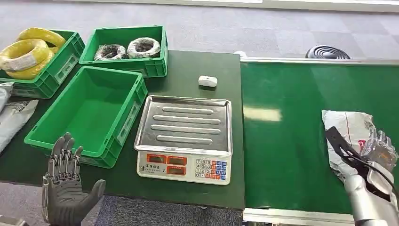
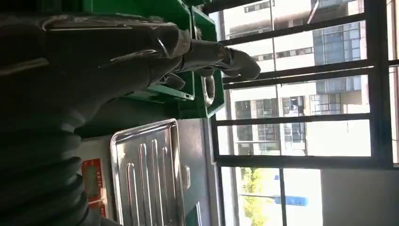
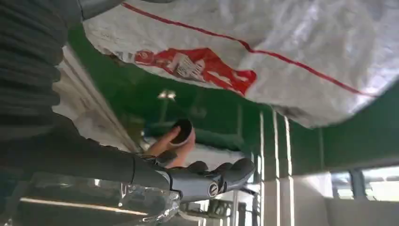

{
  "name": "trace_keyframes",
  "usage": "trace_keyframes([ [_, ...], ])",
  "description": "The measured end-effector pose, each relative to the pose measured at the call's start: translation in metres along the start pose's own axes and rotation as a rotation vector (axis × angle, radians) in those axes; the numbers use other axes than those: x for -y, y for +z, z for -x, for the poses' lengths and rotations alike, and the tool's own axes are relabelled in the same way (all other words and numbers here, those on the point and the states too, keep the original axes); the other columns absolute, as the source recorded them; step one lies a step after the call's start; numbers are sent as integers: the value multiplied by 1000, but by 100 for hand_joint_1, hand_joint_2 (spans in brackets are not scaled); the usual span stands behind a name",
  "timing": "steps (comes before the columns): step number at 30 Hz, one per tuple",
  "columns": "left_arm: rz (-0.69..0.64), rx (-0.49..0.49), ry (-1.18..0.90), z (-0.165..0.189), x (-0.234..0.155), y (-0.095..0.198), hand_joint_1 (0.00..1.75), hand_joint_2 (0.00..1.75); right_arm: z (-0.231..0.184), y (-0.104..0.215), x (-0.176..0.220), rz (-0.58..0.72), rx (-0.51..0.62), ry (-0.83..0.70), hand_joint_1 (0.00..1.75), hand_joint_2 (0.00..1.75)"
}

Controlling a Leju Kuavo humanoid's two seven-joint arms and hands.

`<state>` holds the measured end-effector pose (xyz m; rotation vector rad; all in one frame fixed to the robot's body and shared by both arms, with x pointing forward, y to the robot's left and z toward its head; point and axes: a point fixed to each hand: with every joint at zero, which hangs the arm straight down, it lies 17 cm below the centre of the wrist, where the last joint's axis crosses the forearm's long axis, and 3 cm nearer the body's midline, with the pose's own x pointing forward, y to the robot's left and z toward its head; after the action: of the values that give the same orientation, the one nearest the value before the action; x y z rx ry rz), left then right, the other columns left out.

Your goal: Moved the parcel from conveyor to table for the left to box.

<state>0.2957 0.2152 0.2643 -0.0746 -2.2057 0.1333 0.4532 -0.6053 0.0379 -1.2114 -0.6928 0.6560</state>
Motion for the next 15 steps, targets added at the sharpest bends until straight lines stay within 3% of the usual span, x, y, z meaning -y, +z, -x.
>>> trace_keyframes([
  [2,-6,-7,-4,3,-2,1,0,175,24,-2,-17,-78,-107,33,0,175],
  [3,-9,-11,-7,5,-3,1,0,175,34,0,-25,-112,-148,41,42,175],
  [4,-12,-14,-8,6,-3,2,0,175,40,1,-33,-143,-172,50,42,175],
  [5,-19,-15,-12,7,-5,2,0,175,44,3,-41,-177,-189,57,147,175],
  [6,-22,-19,-14,9,-5,2,0,175,49,6,-49,-209,-202,64,161,175],
  [9,-28,-24,-20,11,-7,3,0,175,55,12,-65,-276,-228,75,173,175],
  [15,-15,-27,-35,12,-4,4,0,175,52,12,-68,-327,-247,60,175,175],
])
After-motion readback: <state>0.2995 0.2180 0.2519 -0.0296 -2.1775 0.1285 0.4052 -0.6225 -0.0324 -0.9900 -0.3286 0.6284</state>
